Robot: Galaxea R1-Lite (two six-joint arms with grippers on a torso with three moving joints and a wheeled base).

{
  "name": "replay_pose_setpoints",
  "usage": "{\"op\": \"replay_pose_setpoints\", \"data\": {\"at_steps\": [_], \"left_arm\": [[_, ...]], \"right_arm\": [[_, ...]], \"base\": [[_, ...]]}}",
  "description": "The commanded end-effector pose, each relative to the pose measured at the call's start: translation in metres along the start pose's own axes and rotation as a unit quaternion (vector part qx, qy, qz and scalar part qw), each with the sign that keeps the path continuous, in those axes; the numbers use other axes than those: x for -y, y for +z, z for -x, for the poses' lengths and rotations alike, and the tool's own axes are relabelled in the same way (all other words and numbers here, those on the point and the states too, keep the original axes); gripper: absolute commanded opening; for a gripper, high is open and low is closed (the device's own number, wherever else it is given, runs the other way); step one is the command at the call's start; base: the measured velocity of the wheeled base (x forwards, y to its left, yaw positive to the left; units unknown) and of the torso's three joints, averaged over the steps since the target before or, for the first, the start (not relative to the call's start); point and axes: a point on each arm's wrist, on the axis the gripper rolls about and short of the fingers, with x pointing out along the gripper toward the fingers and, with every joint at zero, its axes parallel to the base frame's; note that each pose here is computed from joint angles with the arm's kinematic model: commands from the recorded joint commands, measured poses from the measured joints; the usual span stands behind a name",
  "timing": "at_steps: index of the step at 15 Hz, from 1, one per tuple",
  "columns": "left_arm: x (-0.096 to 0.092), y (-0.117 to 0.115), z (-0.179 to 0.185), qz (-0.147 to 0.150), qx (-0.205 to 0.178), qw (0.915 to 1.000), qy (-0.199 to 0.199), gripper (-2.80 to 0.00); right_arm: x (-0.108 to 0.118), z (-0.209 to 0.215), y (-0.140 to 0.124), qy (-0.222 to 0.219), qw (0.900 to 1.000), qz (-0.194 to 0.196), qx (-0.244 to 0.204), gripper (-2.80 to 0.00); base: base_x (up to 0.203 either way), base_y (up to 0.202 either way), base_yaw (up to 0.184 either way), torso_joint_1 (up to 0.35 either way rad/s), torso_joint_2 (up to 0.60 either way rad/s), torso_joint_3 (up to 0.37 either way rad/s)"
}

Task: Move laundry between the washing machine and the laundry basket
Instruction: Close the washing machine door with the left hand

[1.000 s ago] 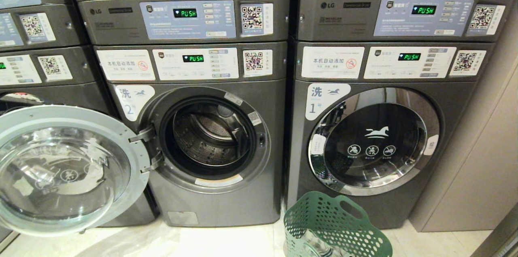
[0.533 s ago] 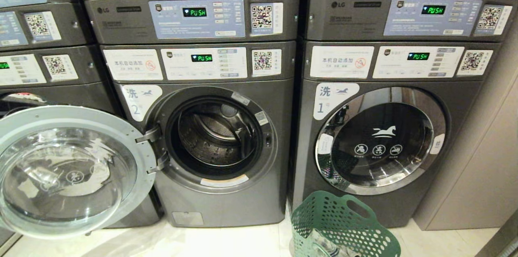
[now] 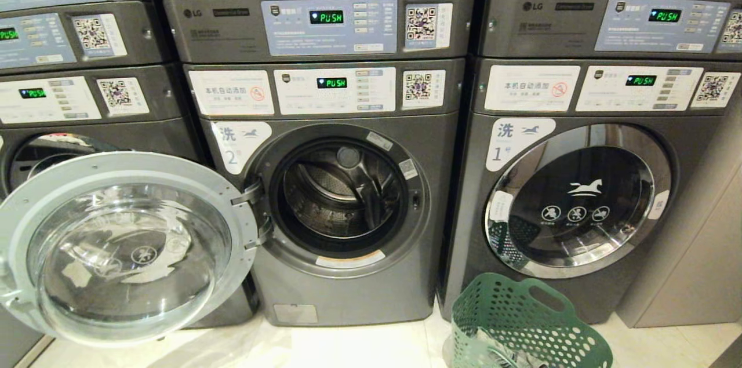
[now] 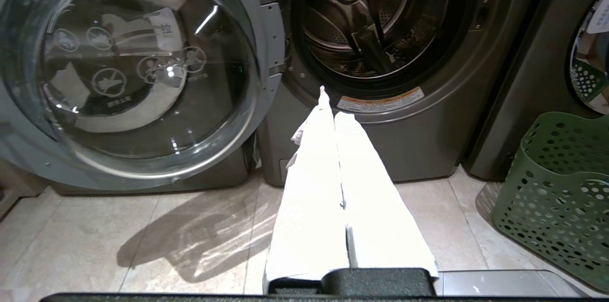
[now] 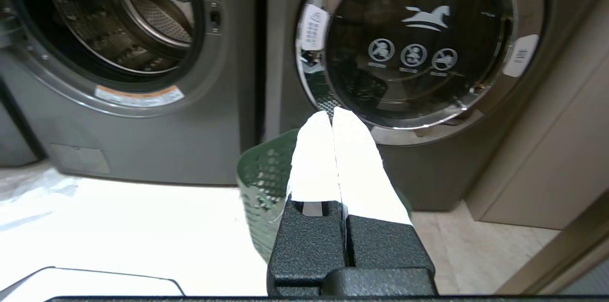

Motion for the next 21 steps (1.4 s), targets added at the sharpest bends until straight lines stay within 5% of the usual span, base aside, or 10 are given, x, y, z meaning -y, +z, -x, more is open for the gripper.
{"op": "replay_pose_setpoints", "data": {"at_steps": [1,8,13,17,21], "left_arm": [[0.000,0.000,0.000,0.000,0.000,1.0000,0.000,-2.80],[0.000,-0.001,0.000,-0.011,-0.002,0.9999,-0.002,-2.80],[0.000,0.006,0.002,-0.034,0.006,0.9994,-0.007,-2.80],[-0.003,0.092,0.023,-0.048,0.076,0.9959,0.006,-2.80],[-0.010,0.206,-0.055,-0.027,-0.014,0.9989,0.035,-2.80]], "right_arm": [[0.000,0.000,0.000,0.001,1.000,0.000,0.000,-2.80],[0.000,0.000,0.000,0.000,1.000,-0.004,-0.001,-2.80],[0.000,0.000,0.000,-0.001,1.000,-0.005,-0.001,-2.80],[0.000,0.000,0.000,0.001,1.000,-0.001,-0.001,-2.80],[0.000,0.000,0.000,0.000,1.000,-0.003,-0.001,-2.80]], "base": [[0.000,0.198,0.000,-0.001,0.01,0.005],[0.000,0.191,-0.003,0.003,0.00,0.002],[0.000,0.034,0.000,0.001,0.00,0.002],[0.000,0.000,0.000,0.000,0.00,0.000],[0.000,0.000,0.000,0.000,0.00,0.000]]}}
